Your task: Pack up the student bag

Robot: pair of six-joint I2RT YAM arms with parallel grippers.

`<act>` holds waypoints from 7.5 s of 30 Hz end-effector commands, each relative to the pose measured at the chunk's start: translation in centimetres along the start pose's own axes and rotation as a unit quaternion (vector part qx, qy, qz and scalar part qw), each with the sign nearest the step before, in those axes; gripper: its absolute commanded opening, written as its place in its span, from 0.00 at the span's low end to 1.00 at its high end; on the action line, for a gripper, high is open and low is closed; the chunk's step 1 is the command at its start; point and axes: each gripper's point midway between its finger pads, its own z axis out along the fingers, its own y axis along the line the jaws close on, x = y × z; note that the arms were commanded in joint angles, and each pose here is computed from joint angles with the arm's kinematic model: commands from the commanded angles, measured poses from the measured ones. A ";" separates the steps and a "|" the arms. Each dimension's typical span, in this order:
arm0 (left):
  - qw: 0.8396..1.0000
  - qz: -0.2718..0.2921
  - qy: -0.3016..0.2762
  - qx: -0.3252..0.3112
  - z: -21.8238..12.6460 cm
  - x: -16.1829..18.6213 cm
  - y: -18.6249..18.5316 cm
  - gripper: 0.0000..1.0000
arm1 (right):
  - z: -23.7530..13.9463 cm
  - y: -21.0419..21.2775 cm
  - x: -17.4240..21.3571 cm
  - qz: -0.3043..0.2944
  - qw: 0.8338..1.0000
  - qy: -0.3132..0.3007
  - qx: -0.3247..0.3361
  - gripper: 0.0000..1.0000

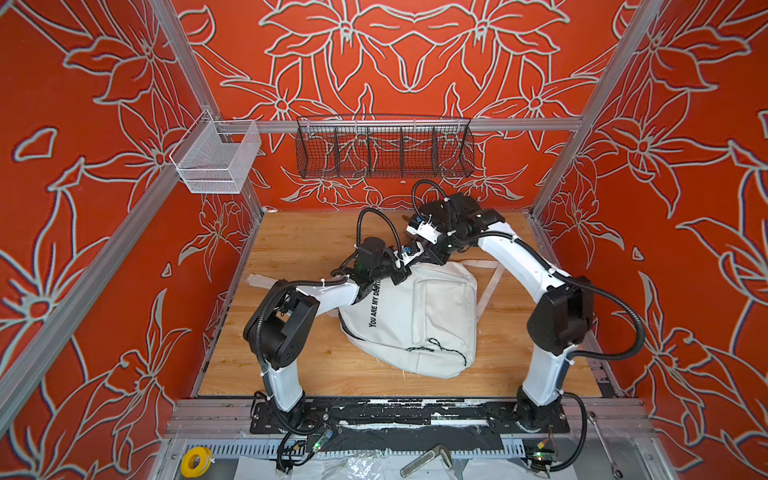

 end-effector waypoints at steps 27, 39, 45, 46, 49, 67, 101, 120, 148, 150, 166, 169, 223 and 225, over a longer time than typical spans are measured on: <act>0.991 -0.127 -0.033 0.005 -3.4 -6.4 0.8 0.00 | 2.4 -1.9 2.4 -0.109 0.967 -0.206 0.100 0.50; 0.992 -0.121 -0.041 0.022 -3.1 -7.1 0.6 0.00 | 4.6 -0.9 3.5 -0.144 0.983 -0.110 0.043 0.47; 0.992 -0.115 -0.050 0.028 -3.1 -7.8 0.9 0.00 | 4.9 -0.9 3.9 -0.126 0.989 -0.076 0.020 0.03; 0.991 -0.119 -0.049 0.023 -3.2 -7.7 1.2 0.00 | 4.8 -1.0 3.9 -0.117 0.990 -0.074 0.021 0.00; 0.990 -0.136 -0.045 0.004 -3.9 -7.2 2.5 0.00 | 4.0 -0.9 4.2 -0.093 0.992 -0.081 0.021 0.00; 0.962 -0.202 0.047 -0.178 -14.3 1.1 8.8 0.00 | -2.2 -5.8 10.4 0.119 0.987 -0.082 0.074 0.00; 0.992 -0.041 -0.118 0.026 -15.0 -19.1 2.4 0.00 | -2.8 4.9 -6.1 -0.097 0.967 -0.202 -0.121 0.54; 0.994 -0.040 -0.106 0.005 -14.7 -19.7 3.5 0.00 | -8.6 6.9 -7.2 -0.163 0.943 -0.281 -0.078 0.66; 0.995 -0.012 -0.094 0.016 -15.3 -20.2 1.7 0.00 | -6.4 7.5 -8.9 -0.158 0.940 -0.288 -0.088 0.64; 0.995 -0.012 -0.096 0.017 -15.3 -20.2 1.7 0.00 | -6.6 7.3 -8.9 -0.158 0.942 -0.285 -0.080 0.64; 0.994 -0.006 -0.103 0.019 -16.1 -20.7 1.2 0.00 | -4.5 5.1 -8.1 -0.140 0.964 -0.220 -0.051 0.19; 0.995 -0.006 -0.098 0.010 -16.3 -20.4 1.3 0.00 | -4.3 3.9 -8.4 -0.098 0.972 -0.209 -0.035 0.02; 0.990 0.043 -0.128 0.027 -19.2 -23.6 0.1 0.00 | -9.7 6.8 -11.7 -0.345 0.882 -0.316 -0.062 0.64; 0.990 0.047 -0.130 0.034 -19.2 -23.8 -0.1 0.00 | -10.0 7.4 -12.1 -0.360 0.874 -0.316 -0.086 0.64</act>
